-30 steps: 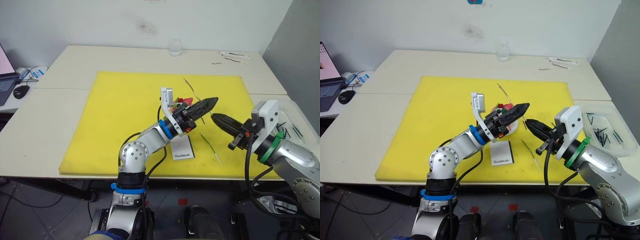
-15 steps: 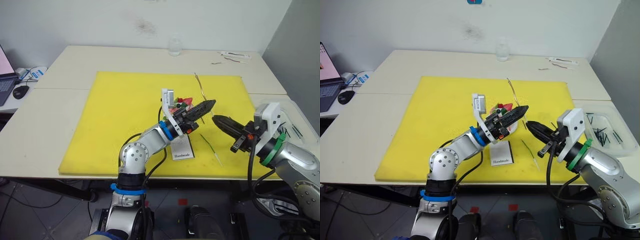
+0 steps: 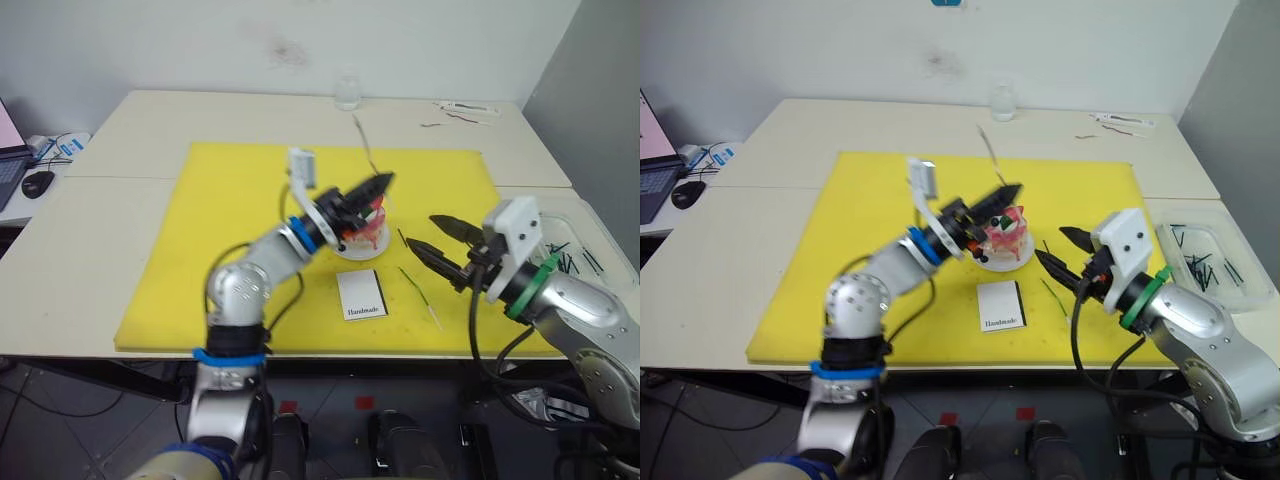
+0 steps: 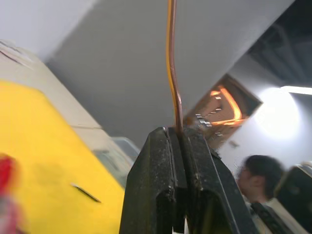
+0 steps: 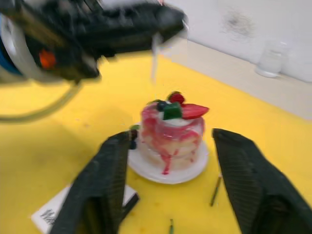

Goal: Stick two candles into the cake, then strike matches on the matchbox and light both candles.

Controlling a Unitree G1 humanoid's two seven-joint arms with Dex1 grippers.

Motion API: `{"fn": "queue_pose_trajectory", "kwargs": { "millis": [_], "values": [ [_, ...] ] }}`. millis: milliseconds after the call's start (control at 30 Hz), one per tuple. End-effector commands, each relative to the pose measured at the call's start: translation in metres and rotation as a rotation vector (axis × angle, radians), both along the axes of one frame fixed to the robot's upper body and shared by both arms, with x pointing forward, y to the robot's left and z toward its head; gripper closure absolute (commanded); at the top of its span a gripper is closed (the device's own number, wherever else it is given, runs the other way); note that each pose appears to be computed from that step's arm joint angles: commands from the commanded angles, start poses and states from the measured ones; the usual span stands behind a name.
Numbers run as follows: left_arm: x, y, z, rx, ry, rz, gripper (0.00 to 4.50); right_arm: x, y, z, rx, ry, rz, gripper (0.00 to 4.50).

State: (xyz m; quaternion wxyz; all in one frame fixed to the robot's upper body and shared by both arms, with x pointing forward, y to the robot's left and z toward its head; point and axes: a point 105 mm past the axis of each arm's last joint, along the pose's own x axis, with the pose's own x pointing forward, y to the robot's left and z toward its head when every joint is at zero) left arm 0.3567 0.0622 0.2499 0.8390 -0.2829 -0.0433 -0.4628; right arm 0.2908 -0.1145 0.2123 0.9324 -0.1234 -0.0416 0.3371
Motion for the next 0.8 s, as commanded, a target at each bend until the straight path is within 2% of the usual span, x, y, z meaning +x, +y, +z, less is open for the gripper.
{"fn": "queue_pose_trajectory", "kwargs": {
  "millis": [33,67,167,567,800],
  "values": [
    [0.010,0.030,0.007,0.120,-0.111,0.099,4.50,0.011,0.022,0.004,-0.010,-0.019,0.006,0.26],
    [0.013,0.035,0.003,0.153,-0.119,0.117,4.50,0.014,0.028,0.003,-0.006,-0.012,0.010,0.03],
    [0.023,0.044,-0.007,0.196,-0.125,0.151,4.50,0.022,0.040,0.000,-0.030,-0.018,0.010,0.03],
    [0.051,0.023,-0.027,0.140,-0.104,0.188,4.50,0.026,0.041,0.005,-0.012,-0.045,-0.016,0.03],
    [0.059,0.016,-0.037,0.153,-0.101,0.183,4.50,0.027,0.038,0.008,-0.001,-0.053,-0.041,0.03]
  ]
}}
